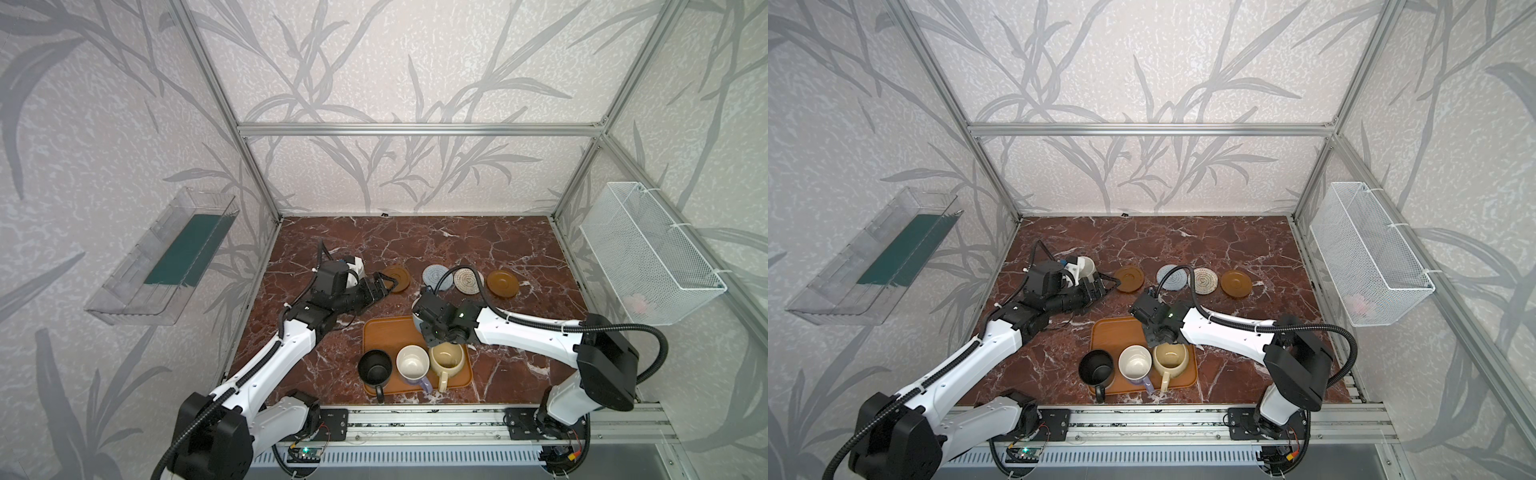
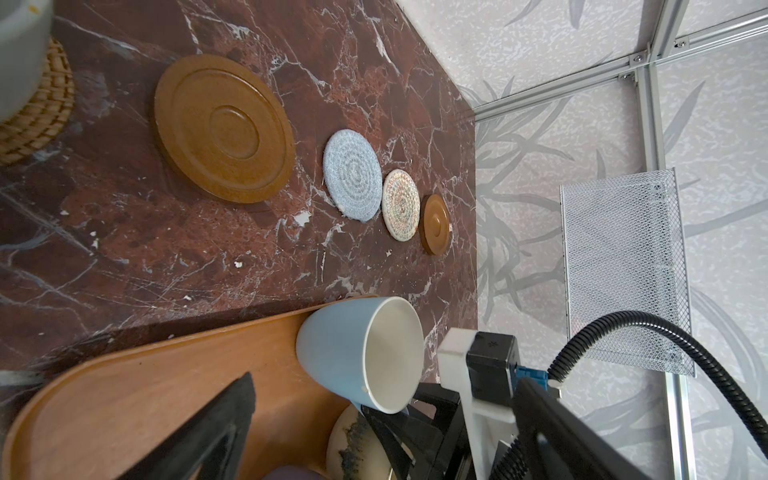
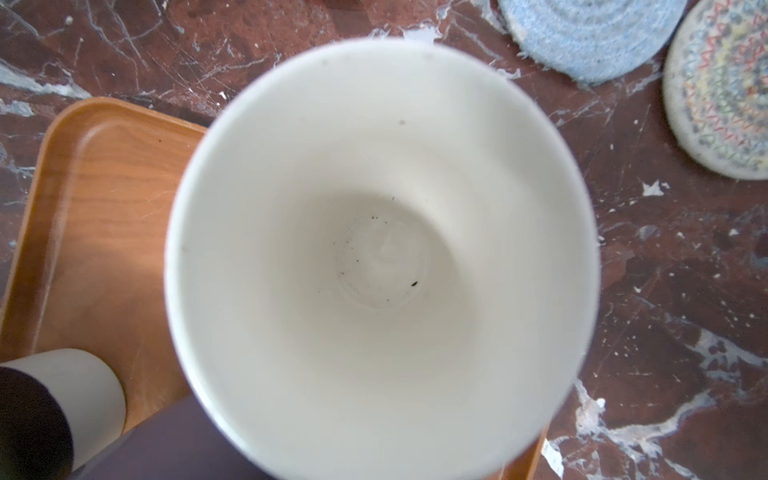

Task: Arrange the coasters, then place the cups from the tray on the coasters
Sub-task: 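Close right gripper on the light blue mug's handle and lift it, then carry the light blue mug with right gripper over the brown wooden coaster, then lower the light blue mug onto the brown wooden coaster and open right gripper, then raise right gripper back toward the tray while left gripper moves over the black mug, then lower left gripper onto the black mug on the tray and close it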

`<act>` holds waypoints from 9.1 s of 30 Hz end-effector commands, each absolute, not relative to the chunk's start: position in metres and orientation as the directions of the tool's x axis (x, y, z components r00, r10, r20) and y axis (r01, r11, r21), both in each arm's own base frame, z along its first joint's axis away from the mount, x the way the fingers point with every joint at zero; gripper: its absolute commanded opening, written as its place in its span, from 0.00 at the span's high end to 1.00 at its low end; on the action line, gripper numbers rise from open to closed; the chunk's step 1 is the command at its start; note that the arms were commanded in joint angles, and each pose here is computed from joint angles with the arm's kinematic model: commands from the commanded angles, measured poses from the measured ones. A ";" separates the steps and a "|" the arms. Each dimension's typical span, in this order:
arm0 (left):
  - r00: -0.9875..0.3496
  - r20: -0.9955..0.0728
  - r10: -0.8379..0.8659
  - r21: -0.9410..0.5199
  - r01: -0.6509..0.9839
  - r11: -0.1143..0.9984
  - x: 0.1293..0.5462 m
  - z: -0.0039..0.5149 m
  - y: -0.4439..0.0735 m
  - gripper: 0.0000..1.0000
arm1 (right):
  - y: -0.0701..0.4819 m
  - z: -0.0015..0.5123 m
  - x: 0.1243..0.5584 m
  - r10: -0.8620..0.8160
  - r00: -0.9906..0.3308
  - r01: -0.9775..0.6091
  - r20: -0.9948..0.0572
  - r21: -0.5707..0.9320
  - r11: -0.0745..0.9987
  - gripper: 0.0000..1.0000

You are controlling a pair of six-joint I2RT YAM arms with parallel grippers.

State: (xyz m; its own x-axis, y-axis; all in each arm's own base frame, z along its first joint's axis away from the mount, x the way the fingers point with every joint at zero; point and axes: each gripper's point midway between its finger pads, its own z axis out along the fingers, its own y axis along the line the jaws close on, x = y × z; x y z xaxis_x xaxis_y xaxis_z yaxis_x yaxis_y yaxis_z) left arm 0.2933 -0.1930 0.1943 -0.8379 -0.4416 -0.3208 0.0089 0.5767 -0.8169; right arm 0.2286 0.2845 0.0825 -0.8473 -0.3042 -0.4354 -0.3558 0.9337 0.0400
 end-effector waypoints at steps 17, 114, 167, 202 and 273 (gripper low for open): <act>-0.820 -0.331 -0.466 -0.860 0.059 0.506 0.299 0.217 -0.201 0.02 | 0.294 0.115 0.243 -0.222 -0.786 -0.343 -0.577 0.107 0.933 0.89; -0.304 0.106 -0.947 -0.838 -0.540 0.079 0.358 0.221 -0.129 0.12 | 0.385 0.146 0.418 -0.044 -0.670 -0.153 -0.741 0.079 0.985 1.00; -0.307 0.085 -0.948 -0.872 -0.483 0.078 0.343 0.250 -0.122 0.14 | 0.391 0.136 0.365 -0.035 -0.757 -0.208 -0.652 0.191 0.959 0.66; -0.909 -0.377 -0.178 -0.285 -0.068 0.956 0.185 0.178 -0.132 0.04 | 0.294 0.212 0.231 -0.169 -0.717 -0.499 -0.676 0.329 0.801 0.01; -0.924 -0.366 0.107 -0.060 0.139 0.989 0.146 0.096 -0.165 0.13 | 0.300 0.172 0.230 -0.177 -0.773 -0.473 -0.609 0.367 0.801 0.00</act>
State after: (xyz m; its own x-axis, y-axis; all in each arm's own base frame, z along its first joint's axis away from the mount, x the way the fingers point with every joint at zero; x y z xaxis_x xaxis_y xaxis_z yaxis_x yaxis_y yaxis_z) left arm 0.1383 -0.1702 0.0954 -0.9331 0.1051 -0.3439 0.1381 0.9877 -0.0730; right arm 0.2288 0.2974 0.1695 -0.7742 -0.1774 -0.6076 -0.4684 0.8061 0.3615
